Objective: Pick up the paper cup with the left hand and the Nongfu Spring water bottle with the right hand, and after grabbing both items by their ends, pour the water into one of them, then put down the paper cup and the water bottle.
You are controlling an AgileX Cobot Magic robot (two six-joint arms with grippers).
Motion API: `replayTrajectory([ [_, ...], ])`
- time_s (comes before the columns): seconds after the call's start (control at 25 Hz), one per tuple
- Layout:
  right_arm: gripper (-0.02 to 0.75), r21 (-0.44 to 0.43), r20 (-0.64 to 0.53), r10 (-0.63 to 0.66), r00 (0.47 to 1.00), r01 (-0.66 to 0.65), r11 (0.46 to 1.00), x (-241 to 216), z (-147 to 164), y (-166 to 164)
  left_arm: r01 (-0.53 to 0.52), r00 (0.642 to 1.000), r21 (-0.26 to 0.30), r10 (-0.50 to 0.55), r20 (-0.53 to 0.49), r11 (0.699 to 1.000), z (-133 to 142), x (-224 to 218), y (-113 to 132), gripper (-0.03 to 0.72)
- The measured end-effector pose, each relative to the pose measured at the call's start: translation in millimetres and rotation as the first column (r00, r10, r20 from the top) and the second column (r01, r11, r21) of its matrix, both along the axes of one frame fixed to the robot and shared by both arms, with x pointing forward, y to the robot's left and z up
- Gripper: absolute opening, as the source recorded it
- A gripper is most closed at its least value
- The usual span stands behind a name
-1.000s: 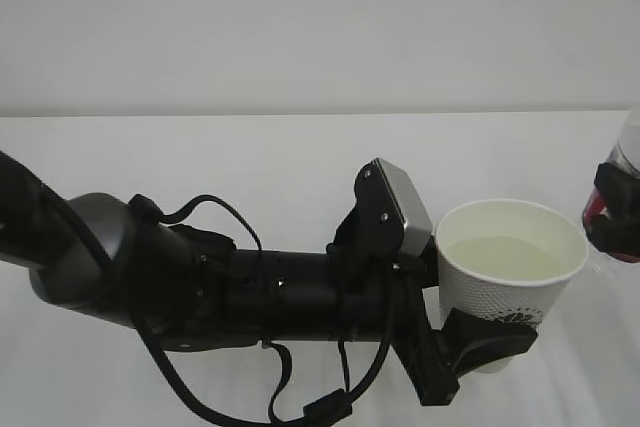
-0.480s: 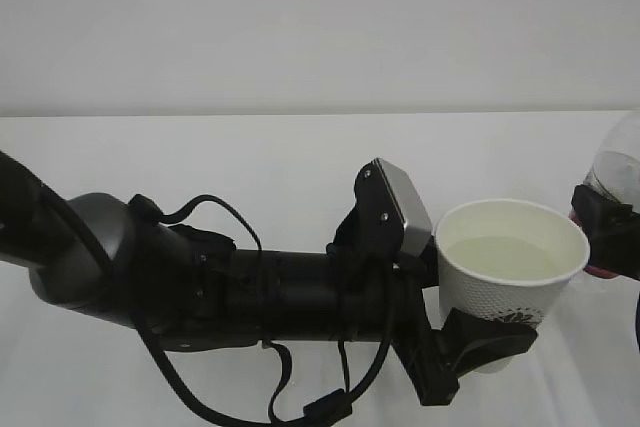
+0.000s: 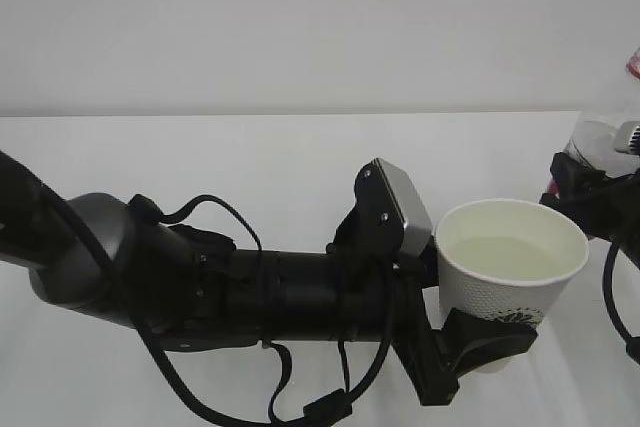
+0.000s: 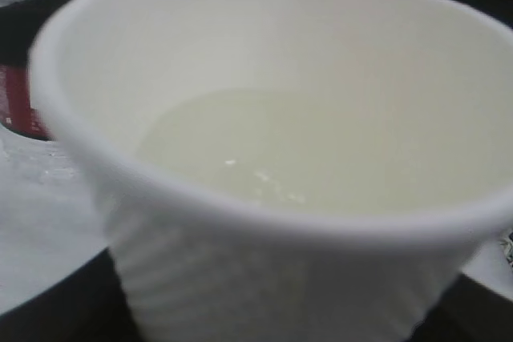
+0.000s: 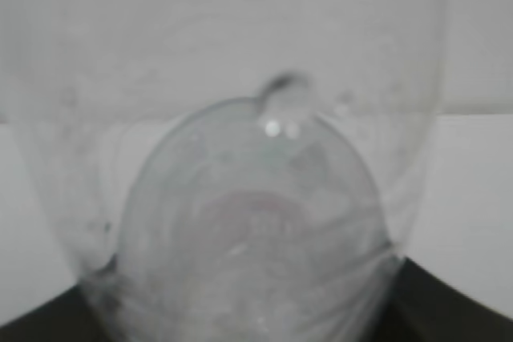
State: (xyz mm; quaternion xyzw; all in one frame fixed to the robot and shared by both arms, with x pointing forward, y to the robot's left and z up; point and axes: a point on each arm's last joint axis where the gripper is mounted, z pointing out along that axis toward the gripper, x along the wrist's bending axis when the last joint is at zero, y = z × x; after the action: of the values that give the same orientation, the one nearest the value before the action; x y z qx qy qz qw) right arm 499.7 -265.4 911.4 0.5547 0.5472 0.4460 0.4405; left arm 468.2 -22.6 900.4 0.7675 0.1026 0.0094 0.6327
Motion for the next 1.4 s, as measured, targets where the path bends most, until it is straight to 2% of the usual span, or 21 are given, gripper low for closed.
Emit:
replayTrajectory([
  [0.68, 0.409, -0.004, -0.091, 0.004, 0.996, -0.004, 1.000, 15.9, -18.0, 3.8, 0.000, 1.000, 0.000, 0.000, 0.000, 1.000, 0.0, 0.0, 0.0, 0.528],
  [1.4, 0.428, -0.004, -0.098, 0.004, 0.995, -0.005, 1.000, 15.8, -18.8, 3.8, 0.000, 1.000, 0.000, 0.000, 0.000, 1.000, 0.0, 0.0, 0.0, 0.528],
])
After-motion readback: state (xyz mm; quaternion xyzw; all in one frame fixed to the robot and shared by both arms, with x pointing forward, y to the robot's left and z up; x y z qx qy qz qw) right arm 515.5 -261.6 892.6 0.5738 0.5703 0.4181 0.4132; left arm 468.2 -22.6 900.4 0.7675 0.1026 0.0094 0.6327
